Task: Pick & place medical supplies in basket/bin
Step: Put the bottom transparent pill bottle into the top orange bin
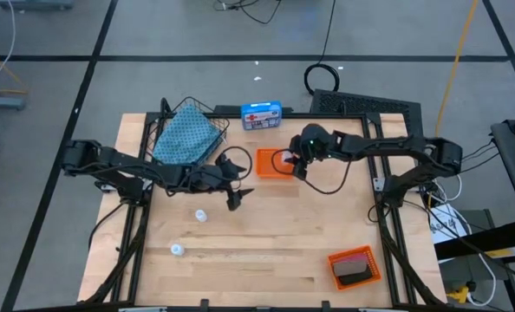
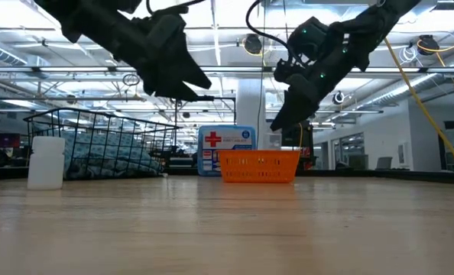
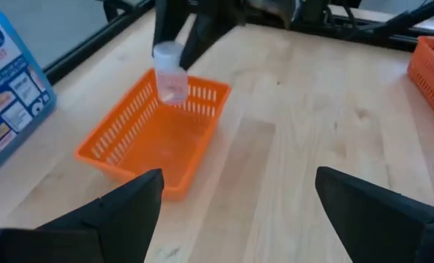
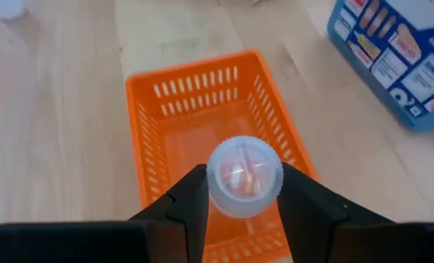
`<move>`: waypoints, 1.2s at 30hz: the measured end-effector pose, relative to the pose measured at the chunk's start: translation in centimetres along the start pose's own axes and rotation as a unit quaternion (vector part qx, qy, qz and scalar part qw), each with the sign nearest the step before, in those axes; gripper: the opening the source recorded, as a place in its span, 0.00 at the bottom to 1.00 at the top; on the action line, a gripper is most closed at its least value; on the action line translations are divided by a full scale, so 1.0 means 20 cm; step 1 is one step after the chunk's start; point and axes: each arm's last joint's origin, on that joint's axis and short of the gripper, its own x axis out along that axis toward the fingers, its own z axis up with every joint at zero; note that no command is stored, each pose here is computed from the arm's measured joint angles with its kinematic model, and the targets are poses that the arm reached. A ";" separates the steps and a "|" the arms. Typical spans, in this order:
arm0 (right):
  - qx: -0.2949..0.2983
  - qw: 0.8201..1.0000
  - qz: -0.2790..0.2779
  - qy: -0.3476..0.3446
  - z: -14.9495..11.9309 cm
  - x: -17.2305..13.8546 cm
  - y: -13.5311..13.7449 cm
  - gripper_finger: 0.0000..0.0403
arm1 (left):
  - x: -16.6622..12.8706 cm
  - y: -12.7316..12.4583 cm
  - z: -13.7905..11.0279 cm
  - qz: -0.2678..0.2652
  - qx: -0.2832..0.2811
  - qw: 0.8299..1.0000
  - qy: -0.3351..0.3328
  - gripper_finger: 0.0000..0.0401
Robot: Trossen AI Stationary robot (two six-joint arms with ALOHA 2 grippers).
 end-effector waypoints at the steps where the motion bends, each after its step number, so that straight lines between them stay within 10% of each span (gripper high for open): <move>1: -0.001 1.000 0.001 -0.002 0.00 0.01 0.00 0.31 | 0.00 0.00 0.00 0.001 -0.002 1.000 -0.003 0.91; 36: 0.004 0.999 0.023 0.036 0.00 0.27 -0.04 0.35 | 0.01 0.03 0.04 0.007 -0.019 0.999 -0.036 0.90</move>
